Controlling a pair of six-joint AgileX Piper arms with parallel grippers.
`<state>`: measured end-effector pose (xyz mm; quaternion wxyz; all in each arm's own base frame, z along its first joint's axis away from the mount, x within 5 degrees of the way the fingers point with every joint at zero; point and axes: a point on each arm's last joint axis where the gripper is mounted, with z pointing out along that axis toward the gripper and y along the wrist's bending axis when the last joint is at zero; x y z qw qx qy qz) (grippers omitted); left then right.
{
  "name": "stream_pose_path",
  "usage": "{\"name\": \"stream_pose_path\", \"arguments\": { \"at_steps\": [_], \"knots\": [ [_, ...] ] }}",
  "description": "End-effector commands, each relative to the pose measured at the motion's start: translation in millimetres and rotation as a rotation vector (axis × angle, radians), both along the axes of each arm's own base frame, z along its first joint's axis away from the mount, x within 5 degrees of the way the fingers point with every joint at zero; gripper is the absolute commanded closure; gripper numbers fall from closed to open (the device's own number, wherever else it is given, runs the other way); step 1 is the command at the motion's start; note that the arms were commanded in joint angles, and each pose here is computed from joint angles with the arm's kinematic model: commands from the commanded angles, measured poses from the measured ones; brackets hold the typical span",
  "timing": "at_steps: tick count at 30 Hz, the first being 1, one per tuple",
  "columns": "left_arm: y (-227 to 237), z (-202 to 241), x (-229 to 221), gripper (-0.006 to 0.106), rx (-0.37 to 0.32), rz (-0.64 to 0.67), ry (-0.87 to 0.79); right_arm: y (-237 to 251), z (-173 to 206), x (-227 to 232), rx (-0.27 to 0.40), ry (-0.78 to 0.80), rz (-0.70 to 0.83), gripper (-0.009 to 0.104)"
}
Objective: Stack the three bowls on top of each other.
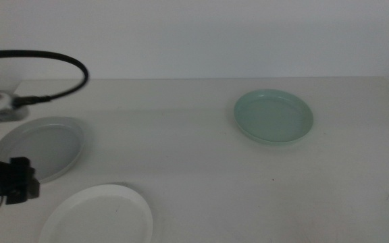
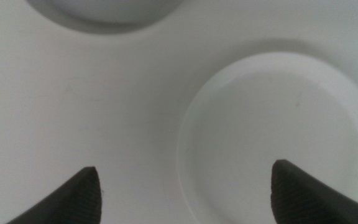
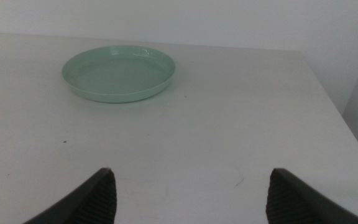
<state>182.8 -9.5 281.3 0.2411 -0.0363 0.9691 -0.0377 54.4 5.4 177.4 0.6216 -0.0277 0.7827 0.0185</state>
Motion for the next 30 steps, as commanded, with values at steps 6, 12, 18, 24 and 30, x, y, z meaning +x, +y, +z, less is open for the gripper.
{"name": "stream_pose_path", "arguments": {
  "at_steps": [6,12,18,24,30],
  "knots": [
    [-5,-29,40,-0.005,-0.007,-0.097,0.086,-2,10,-1,-0.009,-0.107,-0.019,0.034],
    [-11,-65,63,-0.005,-0.058,-0.107,0.197,-2,10,-1,-0.009,-0.107,-0.019,0.034],
    [-11,-99,76,-0.005,-0.058,-0.116,0.301,-2,10,-1,-0.009,-0.107,-0.019,0.034],
    [-12,-124,80,-0.002,-0.071,-0.106,0.399,-2,10,-1,-0.009,-0.107,-0.019,0.034],
    [-11,-135,80,0.049,-0.063,-0.091,0.452,-2,10,-1,-0.009,-0.107,-0.019,0.034]
  ]
}}
